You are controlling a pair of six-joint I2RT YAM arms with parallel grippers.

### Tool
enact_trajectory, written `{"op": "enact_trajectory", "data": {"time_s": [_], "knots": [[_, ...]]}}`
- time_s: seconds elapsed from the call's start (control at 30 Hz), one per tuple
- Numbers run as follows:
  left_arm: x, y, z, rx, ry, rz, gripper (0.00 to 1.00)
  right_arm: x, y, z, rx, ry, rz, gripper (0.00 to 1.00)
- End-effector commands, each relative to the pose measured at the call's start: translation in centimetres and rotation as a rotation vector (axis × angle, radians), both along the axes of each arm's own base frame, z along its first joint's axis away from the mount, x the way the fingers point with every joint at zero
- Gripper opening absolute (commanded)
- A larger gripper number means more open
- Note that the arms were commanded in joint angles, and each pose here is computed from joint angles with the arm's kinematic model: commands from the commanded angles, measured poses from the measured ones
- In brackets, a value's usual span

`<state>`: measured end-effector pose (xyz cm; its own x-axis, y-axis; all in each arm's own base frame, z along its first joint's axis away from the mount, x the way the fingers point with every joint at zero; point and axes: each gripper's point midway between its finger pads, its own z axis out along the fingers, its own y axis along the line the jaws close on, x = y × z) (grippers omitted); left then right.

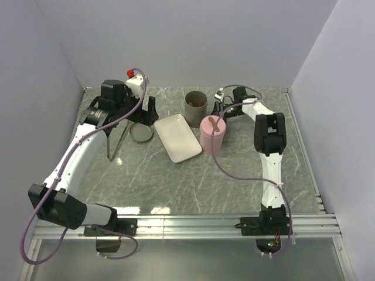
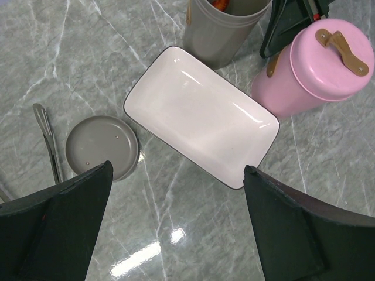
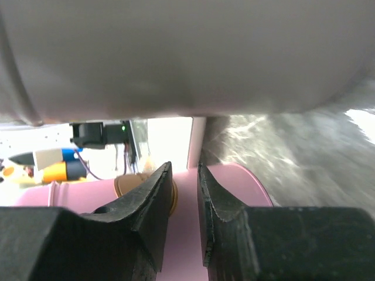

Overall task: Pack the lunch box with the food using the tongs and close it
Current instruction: Move the packing box to the center of the board.

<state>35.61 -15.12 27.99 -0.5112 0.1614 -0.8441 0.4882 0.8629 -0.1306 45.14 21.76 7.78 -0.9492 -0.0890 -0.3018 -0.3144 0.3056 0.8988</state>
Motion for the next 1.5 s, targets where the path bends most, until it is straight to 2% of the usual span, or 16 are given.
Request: {"op": "enact_trajectory", "data": {"time_s": [0.0, 0.27, 0.47, 0.5, 0.57, 0.9, 1.17, 1.33, 1.47], "knots": [[0.0, 0.0, 1.2, -0.02, -0.043, -0.006, 0.99, -1.2, 1.4, 3.2, 0.05, -0.07, 0.066, 0.32], [-0.3, 0.1, 1.8, -0.023, -0.058, -0.005, 0.99, -3.6, 1.7, 3.6, 0.048, -0.062, 0.118, 0.31], [-0.5, 0.0, 2.1, -0.037, -0.066, -0.006, 0.99, -7.0, 1.5, 4.5, 0.042, -0.048, 0.137, 0.3], [-0.5, 0.0, 2.2, -0.041, -0.067, -0.005, 0.99, -8.1, 1.3, 3.7, 0.034, -0.009, 0.131, 0.3], [-0.7, -0.1, 2.5, -0.048, -0.07, -0.007, 0.99, -8.6, 1.3, 4.3, 0.029, -0.036, 0.122, 0.3], [-1.1, -0.2, 3.1, -0.061, -0.079, -0.012, 0.99, -14.5, 1.5, 2.7, -0.011, 0.024, 0.152, 0.31], [-1.4, -0.3, 3.3, -0.074, -0.071, -0.018, 0.99, -16.1, 1.3, 4.5, -0.02, -0.006, 0.19, 0.31], [-1.3, -0.4, 3.5, -0.081, -0.076, -0.021, 0.99, -17.6, 0.9, 3.8, -0.061, -0.008, 0.213, 0.31], [-1.3, -0.7, 3.3, -0.092, -0.067, -0.029, 0.99, -14.3, 0.2, 6.0, -0.117, -0.144, 0.173, 0.35]]}}
